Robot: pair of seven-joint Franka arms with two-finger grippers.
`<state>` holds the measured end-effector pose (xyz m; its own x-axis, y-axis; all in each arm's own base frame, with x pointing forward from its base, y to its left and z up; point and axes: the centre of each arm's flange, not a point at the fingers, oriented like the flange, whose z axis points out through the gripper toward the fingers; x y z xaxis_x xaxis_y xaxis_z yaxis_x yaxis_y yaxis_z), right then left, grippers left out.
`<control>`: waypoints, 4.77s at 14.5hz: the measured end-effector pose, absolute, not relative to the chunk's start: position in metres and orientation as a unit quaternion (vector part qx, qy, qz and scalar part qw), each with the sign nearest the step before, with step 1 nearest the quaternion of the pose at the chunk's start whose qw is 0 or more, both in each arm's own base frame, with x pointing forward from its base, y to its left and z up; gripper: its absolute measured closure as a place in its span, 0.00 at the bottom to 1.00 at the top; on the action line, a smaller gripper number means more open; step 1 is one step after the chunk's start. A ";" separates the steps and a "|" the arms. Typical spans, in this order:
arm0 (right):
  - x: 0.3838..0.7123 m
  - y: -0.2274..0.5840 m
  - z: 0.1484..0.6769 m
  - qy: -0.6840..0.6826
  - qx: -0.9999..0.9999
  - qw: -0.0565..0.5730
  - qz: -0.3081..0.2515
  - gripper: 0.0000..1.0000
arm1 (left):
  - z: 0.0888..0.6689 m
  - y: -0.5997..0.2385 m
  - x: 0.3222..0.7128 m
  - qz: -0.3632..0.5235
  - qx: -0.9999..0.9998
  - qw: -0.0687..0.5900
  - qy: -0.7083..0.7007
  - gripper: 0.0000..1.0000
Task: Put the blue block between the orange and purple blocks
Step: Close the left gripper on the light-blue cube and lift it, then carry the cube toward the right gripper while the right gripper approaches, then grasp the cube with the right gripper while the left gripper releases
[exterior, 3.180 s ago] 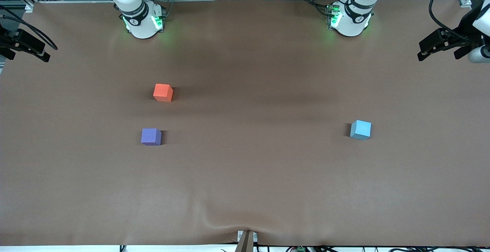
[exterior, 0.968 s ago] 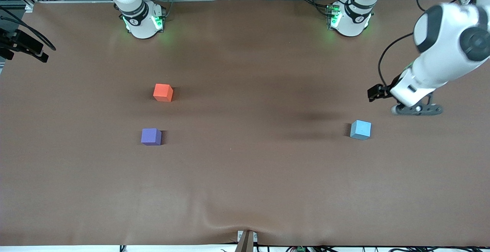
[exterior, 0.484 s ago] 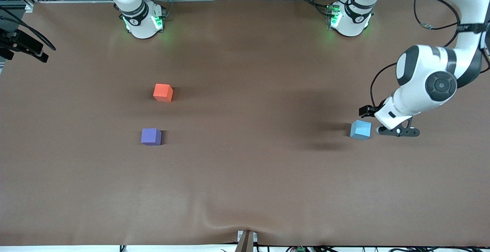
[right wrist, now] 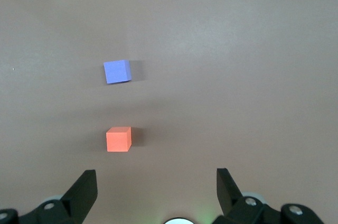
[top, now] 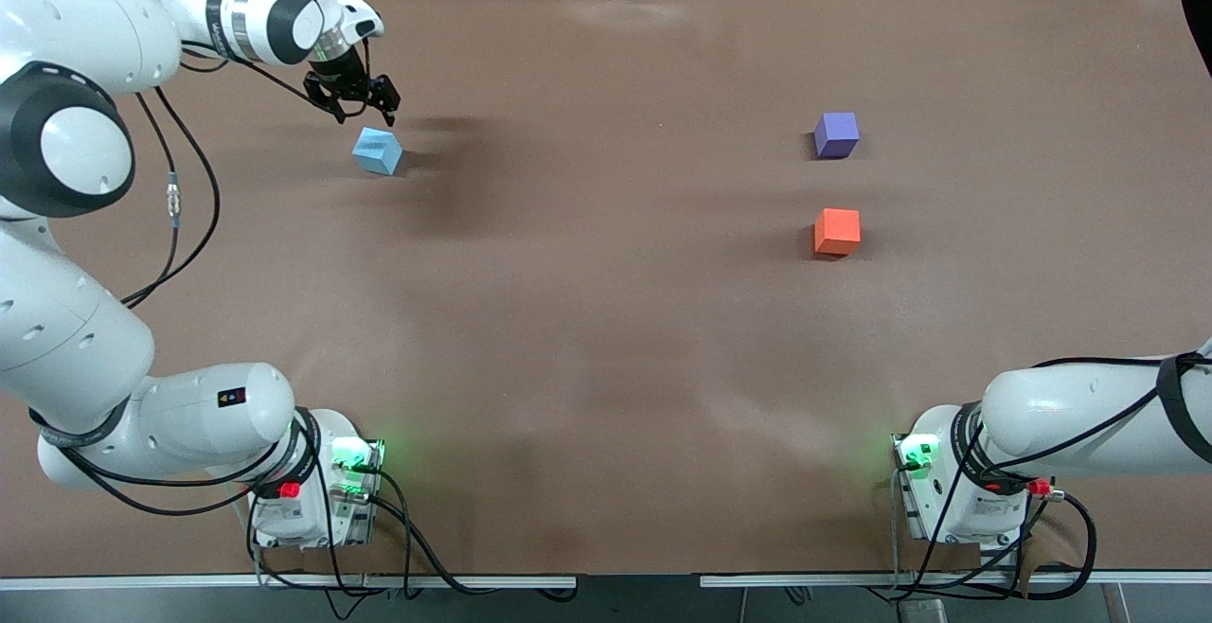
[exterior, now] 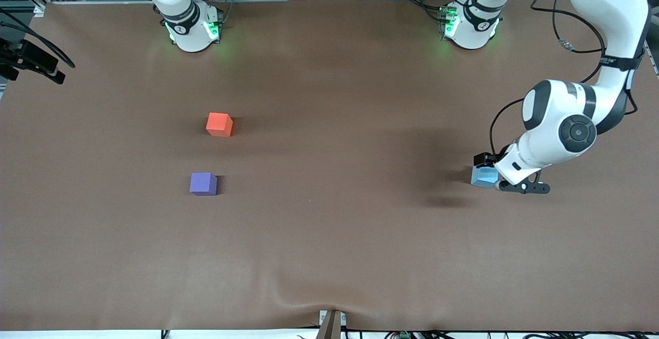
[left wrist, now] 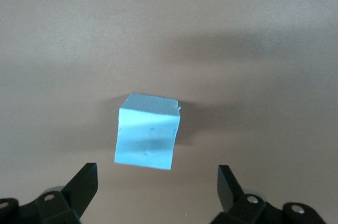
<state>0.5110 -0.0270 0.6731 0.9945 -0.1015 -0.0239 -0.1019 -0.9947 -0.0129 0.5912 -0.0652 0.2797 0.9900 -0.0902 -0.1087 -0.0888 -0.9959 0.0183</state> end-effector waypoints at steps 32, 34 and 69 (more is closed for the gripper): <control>0.511 -0.029 0.672 0.052 -0.999 0.007 0.012 0.00 | 0.261 -0.345 0.549 -0.003 0.998 0.048 -0.033 0.46; 0.511 -0.029 0.672 0.053 -0.999 0.007 0.012 0.00 | 0.265 -0.410 0.534 -0.003 0.998 0.064 0.000 0.46; 0.594 0.248 0.396 0.038 -0.994 0.063 0.085 0.00 | 0.620 -0.100 0.609 -0.012 0.997 -0.055 0.048 0.00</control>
<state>0.5942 0.2480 0.3959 0.9828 -0.0646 -0.1732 -0.0859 -0.9892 -0.1186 0.6091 -0.0998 0.6199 0.9950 0.0978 -0.0187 0.0951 -0.9892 -0.1118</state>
